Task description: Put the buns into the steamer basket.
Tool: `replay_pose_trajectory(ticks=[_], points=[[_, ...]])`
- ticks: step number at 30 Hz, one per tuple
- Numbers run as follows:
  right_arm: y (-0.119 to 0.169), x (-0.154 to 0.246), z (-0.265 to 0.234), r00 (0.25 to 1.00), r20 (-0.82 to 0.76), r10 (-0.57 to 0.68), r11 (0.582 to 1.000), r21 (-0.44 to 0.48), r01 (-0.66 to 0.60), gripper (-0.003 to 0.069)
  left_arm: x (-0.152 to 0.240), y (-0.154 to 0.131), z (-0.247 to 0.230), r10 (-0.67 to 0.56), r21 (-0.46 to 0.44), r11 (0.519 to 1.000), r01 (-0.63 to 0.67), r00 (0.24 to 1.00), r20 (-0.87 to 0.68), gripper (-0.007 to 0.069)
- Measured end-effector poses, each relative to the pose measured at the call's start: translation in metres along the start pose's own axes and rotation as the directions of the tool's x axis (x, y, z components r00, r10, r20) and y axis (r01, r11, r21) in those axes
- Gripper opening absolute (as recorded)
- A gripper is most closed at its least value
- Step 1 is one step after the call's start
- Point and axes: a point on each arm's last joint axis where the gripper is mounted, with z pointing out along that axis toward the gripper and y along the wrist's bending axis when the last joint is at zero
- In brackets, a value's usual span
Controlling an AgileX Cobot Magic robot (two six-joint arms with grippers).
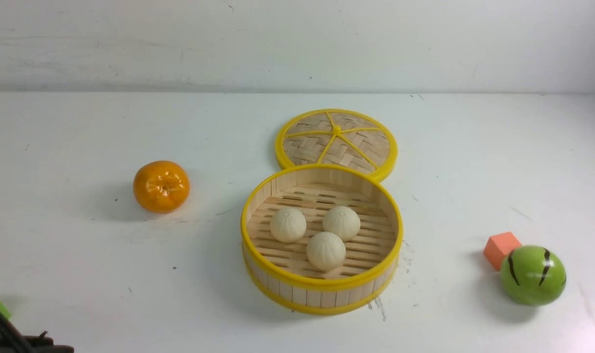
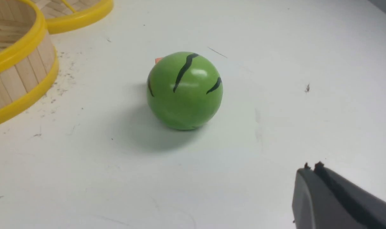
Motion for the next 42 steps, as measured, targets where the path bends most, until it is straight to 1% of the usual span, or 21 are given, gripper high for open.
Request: replay_pose_trajectory(ticks=[29, 32, 33, 34, 35, 36, 38, 39, 40, 42], points=[[0.000, 0.000, 0.000, 1.000, -0.002, -0.005, 1.000, 0.000, 0.005, -0.0009, 0.003, 0.002, 0.002, 0.006, -0.008, 1.000, -0.006, 1.000, 0.003, 0.0174], [0.000, 0.000, 0.000, 1.000, -0.003, -0.005, 1.000, 0.000, 0.005, -0.0006, 0.008, 0.004, 0.005, -0.011, -0.001, 1.000, 0.011, 0.999, 0.052, 0.0150], [0.000, 0.000, 0.000, 1.000, -0.002, -0.005, 1.000, 0.000, 0.005, -0.0004, 0.013, 0.006, 0.008, -0.032, 0.022, 0.999, 0.029, 0.991, 0.129, 0.0099], [0.000, 0.000, 0.000, 1.000, -0.002, -0.005, 1.000, 0.000, 0.005, -0.0003, 0.015, 0.007, 0.008, -0.040, 0.037, 0.999, 0.034, 0.983, 0.176, 0.0076], [0.000, 0.000, 0.000, 1.000, -0.002, -0.005, 1.000, 0.000, 0.005, -0.0002, 0.021, 0.010, 0.011, -0.057, 0.050, 0.998, 0.046, 0.966, 0.253, 0.0019], [0.000, 0.000, 0.000, 1.000, -0.002, -0.005, 1.000, 0.000, 0.005, -0.0001, 0.026, 0.013, 0.014, -0.066, 0.050, 0.997, 0.054, 0.958, 0.278, -0.0008], [0.000, 0.000, 0.000, 1.000, -0.002, -0.005, 1.000, 0.000, 0.005, 0.0000, 0.034, 0.020, 0.017, -0.095, 0.044, 0.995, 0.085, 0.914, 0.396, -0.0014], [0.000, 0.000, 0.000, 1.000, -0.002, -0.005, 1.000, 0.000, 0.005, 0.0000, 0.038, 0.021, 0.019, -0.099, 0.040, 0.995, 0.090, 0.911, 0.399, -0.0013], [0.000, 0.000, 0.000, 1.000, -0.002, -0.005, 1.000, 0.000, 0.005, 0.0002, 0.046, 0.029, 0.020, -0.118, 0.014, 0.992, 0.129, 0.853, 0.508, -0.0013], [0.000, 0.000, 0.000, 1.000, -0.002, -0.006, 1.000, 0.000, 0.006, 0.0005, 0.058, 0.037, 0.021, -0.137, -0.016, 0.983, 0.185, 0.781, 0.610, -0.0013]])
